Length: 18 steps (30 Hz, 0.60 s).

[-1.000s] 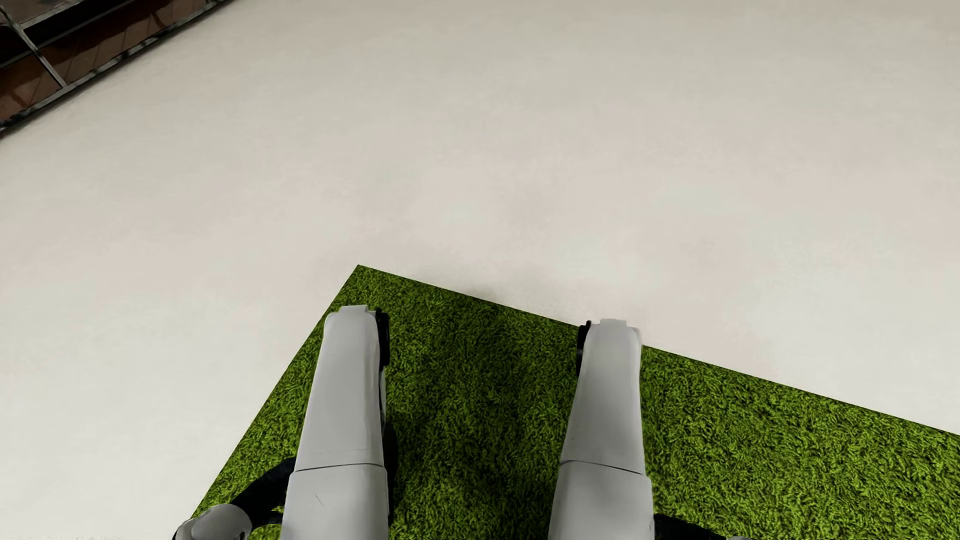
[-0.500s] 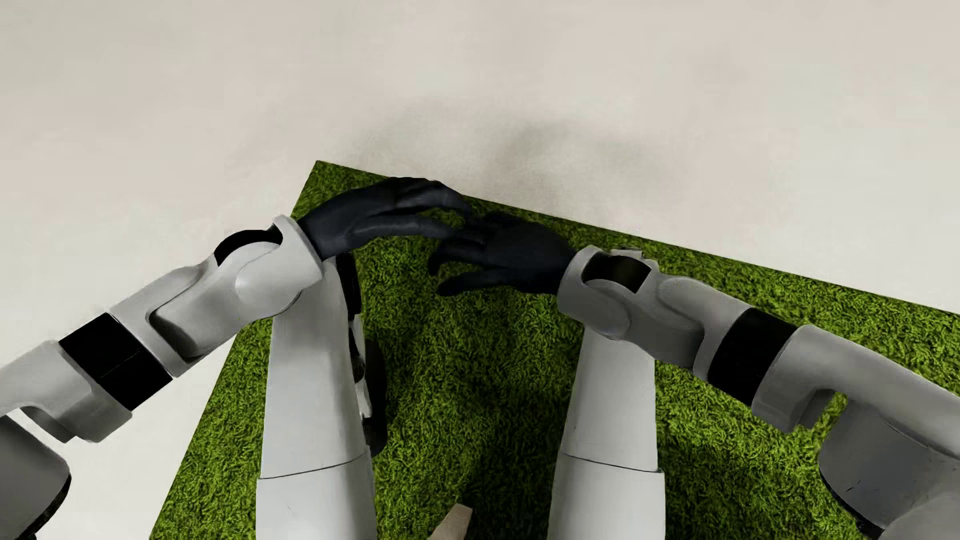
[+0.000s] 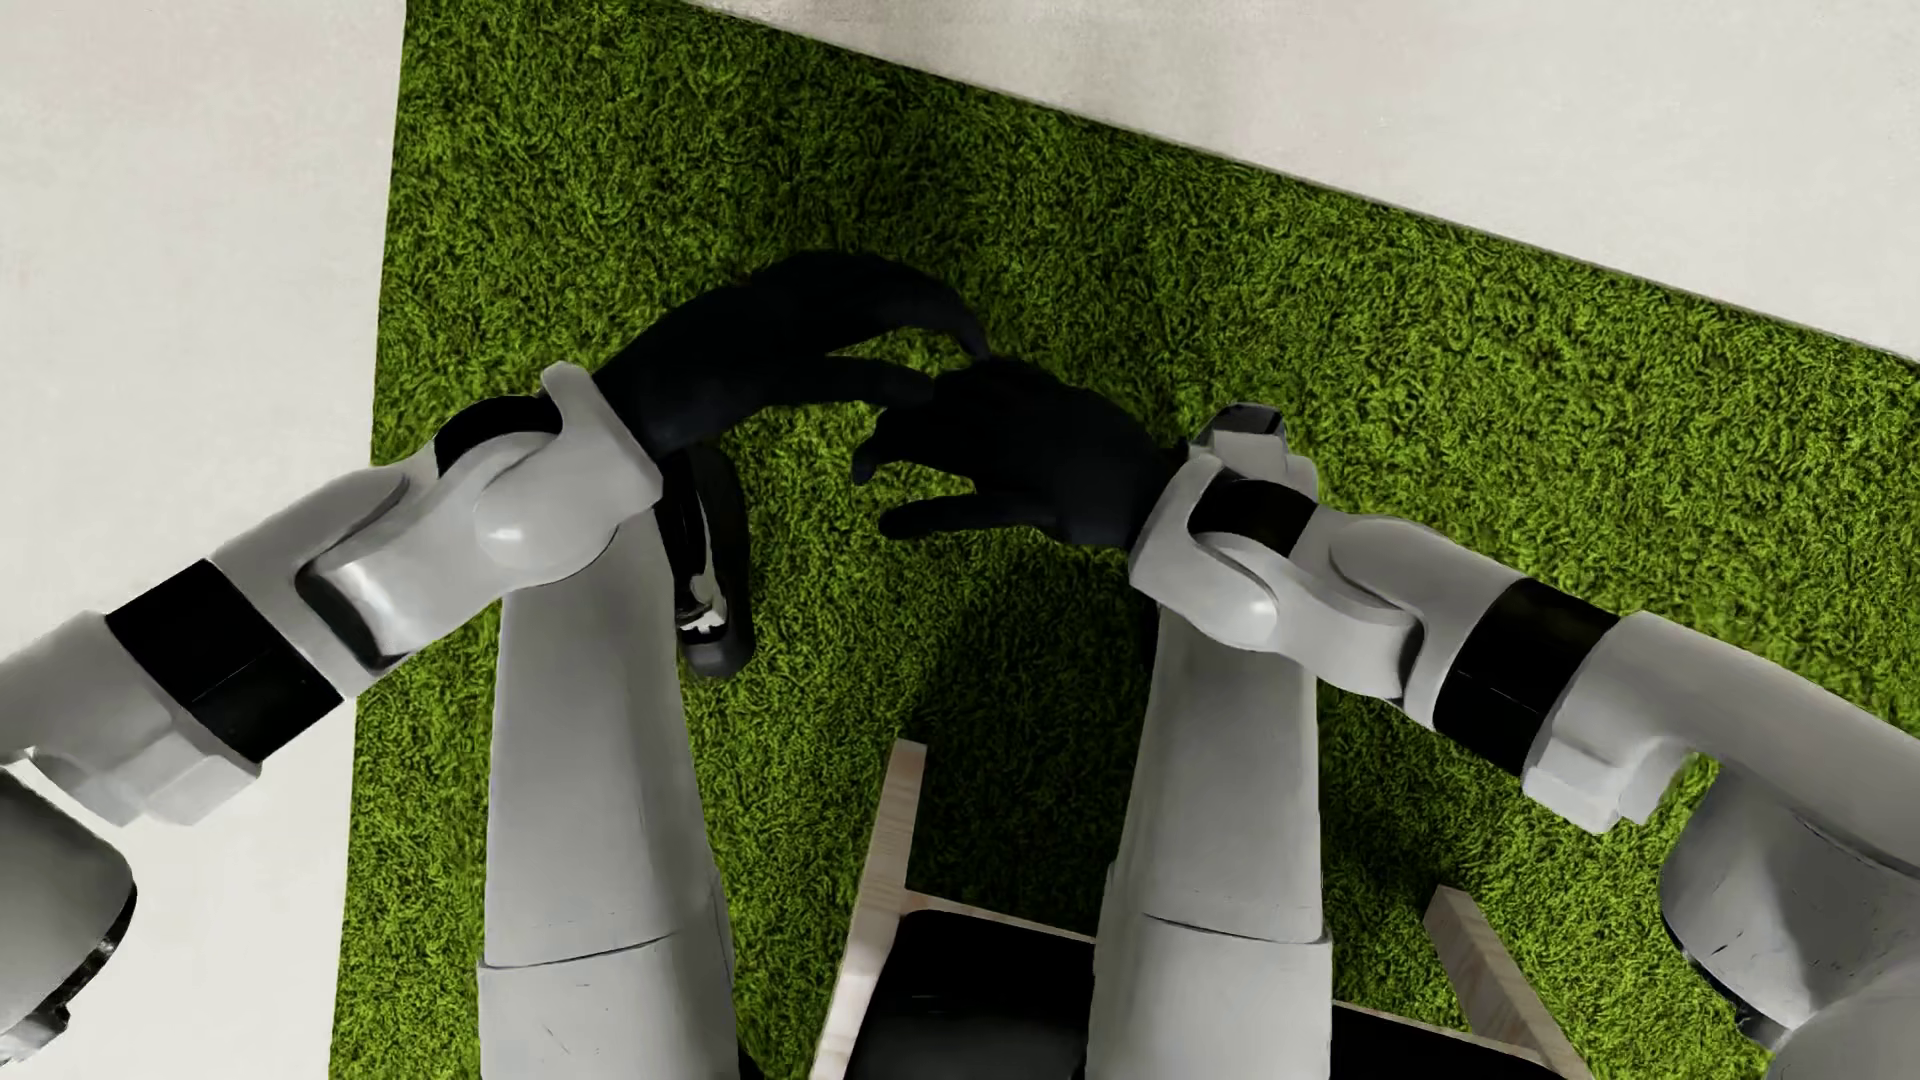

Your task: Stand up from the chair

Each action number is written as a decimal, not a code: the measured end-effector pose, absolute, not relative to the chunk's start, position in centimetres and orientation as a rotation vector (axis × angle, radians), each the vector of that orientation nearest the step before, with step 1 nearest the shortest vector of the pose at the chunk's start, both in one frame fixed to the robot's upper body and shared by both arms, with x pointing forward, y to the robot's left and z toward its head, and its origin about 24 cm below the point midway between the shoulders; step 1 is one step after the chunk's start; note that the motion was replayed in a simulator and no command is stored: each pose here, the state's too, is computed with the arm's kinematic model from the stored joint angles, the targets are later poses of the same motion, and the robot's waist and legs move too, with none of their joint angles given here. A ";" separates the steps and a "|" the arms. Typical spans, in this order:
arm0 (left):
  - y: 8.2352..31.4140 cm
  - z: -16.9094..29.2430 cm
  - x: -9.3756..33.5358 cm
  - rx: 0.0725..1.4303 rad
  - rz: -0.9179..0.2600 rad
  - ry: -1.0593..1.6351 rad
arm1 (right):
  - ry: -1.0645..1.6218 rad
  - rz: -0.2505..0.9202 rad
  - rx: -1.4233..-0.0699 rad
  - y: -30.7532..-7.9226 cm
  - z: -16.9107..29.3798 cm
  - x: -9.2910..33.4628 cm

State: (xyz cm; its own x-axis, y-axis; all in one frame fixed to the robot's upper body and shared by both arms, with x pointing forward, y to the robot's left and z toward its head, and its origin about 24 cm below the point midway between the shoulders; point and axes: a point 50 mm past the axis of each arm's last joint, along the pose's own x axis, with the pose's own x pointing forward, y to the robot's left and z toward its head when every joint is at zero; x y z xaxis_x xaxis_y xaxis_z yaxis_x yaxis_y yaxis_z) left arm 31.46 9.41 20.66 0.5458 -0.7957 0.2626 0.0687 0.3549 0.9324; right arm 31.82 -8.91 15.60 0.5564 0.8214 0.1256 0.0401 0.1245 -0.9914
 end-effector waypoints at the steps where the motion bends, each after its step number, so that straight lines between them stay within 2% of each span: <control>1: 9.4 18.8 32.6 1.098 -0.661 -0.722 | -0.725 0.686 -1.366 -9.1 13.9 32.7; 4: 9.6 10.9 35.1 1.181 -0.759 -0.319 | -0.312 0.780 -1.378 -9.4 6.7 34.2; 6: 9.3 4.1 34.3 1.170 -0.838 -0.037 | -0.016 0.860 -1.318 -9.7 0.8 32.8; 7: 9.1 1.0 33.3 1.142 -0.881 0.114 | 0.140 0.894 -1.278 -10.0 -1.8 31.7; 9: 9.5 -4.1 30.3 1.015 -0.895 0.391 | 0.443 0.903 -1.105 -10.9 -6.0 28.7; 12: 10.3 -7.8 25.9 0.808 -0.939 0.561 | 0.514 1.061 -0.946 -11.5 -7.9 24.8; 14: 11.8 -9.3 23.8 0.689 -0.844 0.612 | 0.523 0.994 -0.848 -13.7 -8.1 23.4; 17: 15.3 -10.2 22.4 0.560 -0.589 0.654 | 0.582 0.688 -0.739 -17.9 -8.8 22.5; 18: 16.3 -10.8 21.7 0.571 -0.527 0.688 | 0.656 0.558 -0.686 -18.8 -10.1 21.2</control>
State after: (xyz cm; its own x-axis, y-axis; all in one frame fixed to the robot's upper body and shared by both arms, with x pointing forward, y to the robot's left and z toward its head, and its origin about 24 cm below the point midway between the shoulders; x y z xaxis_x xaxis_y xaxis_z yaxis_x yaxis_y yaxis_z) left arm 21.68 16.25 -10.84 0.6570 -0.2577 -0.7084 0.6165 0.7245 0.3082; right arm 21.21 -18.81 -10.14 0.6652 0.2492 -0.7038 -0.6552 0.6469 -0.3902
